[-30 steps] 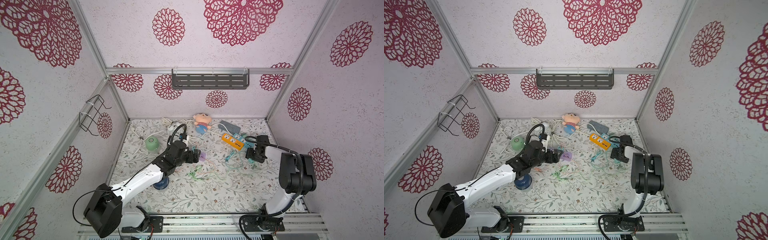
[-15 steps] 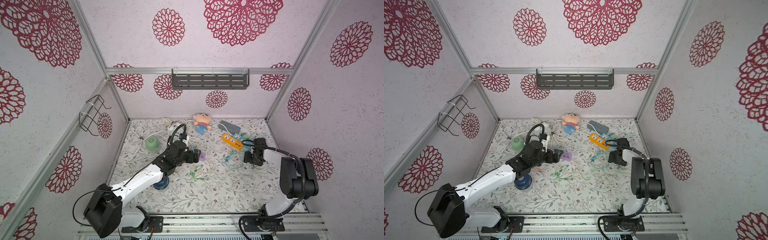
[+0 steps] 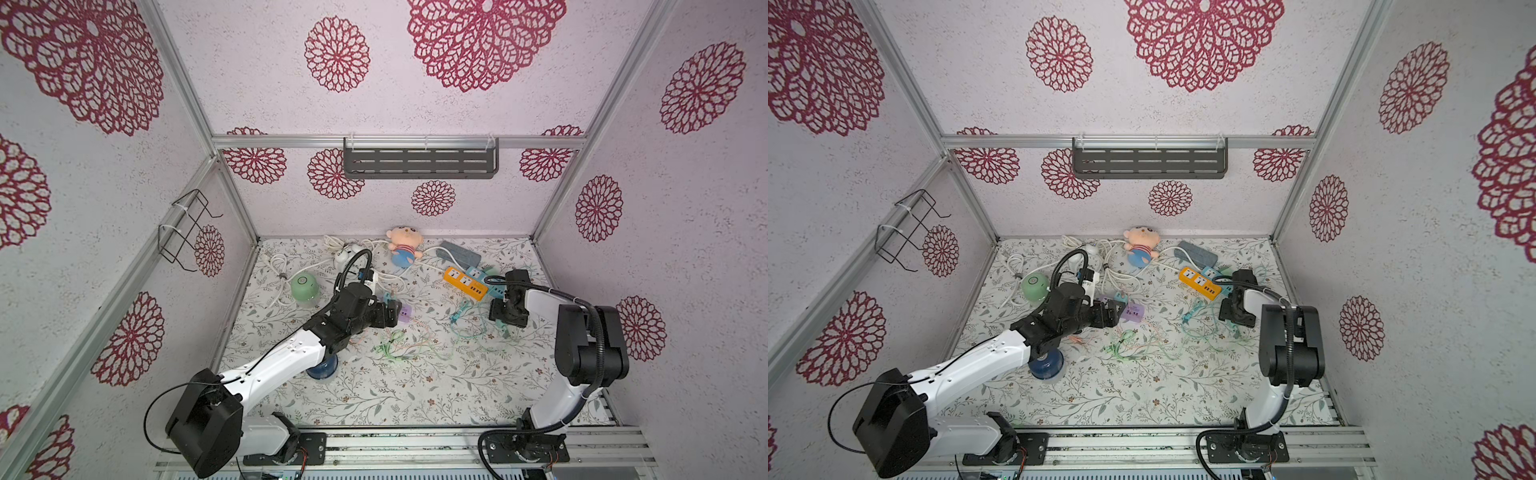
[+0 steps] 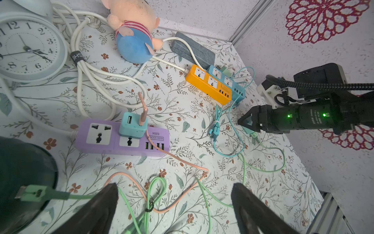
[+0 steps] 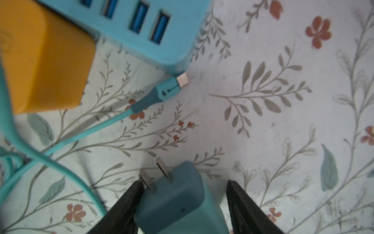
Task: Charge the cordless meat grinders
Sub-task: Pick up the plug from the center of the board.
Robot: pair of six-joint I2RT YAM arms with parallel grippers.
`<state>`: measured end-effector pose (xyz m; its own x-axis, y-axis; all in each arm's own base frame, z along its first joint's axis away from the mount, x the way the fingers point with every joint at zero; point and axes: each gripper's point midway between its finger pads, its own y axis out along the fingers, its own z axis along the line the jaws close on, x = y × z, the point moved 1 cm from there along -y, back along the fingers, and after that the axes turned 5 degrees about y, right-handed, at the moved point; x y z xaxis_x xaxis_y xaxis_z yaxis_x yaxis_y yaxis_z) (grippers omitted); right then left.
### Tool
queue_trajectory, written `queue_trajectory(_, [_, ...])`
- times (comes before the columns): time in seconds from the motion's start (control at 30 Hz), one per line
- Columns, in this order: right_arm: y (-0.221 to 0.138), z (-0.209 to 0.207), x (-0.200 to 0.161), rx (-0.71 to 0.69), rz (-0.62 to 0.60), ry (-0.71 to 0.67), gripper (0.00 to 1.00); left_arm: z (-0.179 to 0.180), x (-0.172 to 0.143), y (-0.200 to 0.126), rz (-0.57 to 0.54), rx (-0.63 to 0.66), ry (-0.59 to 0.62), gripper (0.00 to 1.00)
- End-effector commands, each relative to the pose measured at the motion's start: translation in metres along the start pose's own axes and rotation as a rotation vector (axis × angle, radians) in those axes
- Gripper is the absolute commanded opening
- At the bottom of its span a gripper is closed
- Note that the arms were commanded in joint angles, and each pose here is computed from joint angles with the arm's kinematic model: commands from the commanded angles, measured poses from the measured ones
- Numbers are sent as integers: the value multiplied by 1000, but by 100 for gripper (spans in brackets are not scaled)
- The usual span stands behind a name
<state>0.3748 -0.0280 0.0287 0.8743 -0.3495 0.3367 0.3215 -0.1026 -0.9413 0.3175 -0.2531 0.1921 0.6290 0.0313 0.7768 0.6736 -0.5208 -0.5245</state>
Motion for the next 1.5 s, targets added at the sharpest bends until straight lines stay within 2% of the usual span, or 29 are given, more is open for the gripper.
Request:
queue_trajectory(0.0, [19,-34,-28,-115,118,33,66,-10,10,3,-14,-16,0,92])
queue_trajectory(0.13, [17,-34,-35,-74,126,57,63,-15,12,6,-9,-20,7,92])
queue_trajectory(0.23, [10,-30,-40,-37,118,64,55,-18,13,10,-3,-25,9,92])
queue_trajectory(0.4, [-3,-26,-44,9,91,82,37,-26,17,17,9,-41,12,92])
queue_trajectory(0.47, [-11,-23,-40,33,66,89,32,-29,19,18,15,-52,11,92])
queue_trajectory(0.6, [-38,-9,-23,106,-12,91,28,-43,24,26,71,-141,-7,92])
queue_trajectory(0.7, [-63,13,-9,175,-77,47,25,-56,27,35,124,-250,-36,93])
queue_trajectory(0.87, [-117,78,9,345,-214,-104,22,-65,45,47,182,-415,-166,89])
queue_trajectory(0.97, [-147,119,17,472,-260,-165,22,-74,48,49,236,-465,-157,86])
queue_trajectory(1.07, [-165,147,25,534,-269,-186,22,-75,43,51,217,-496,-201,86])
queue_trajectory(1.2, [-175,169,37,584,-252,-80,18,-79,40,50,118,-531,-239,89])
queue_trajectory(1.37, [-197,196,43,657,-272,22,15,-97,32,61,68,-437,-122,93])
queue_trajectory(1.47, [-214,211,41,682,-296,50,15,-109,36,67,47,-436,-85,93])
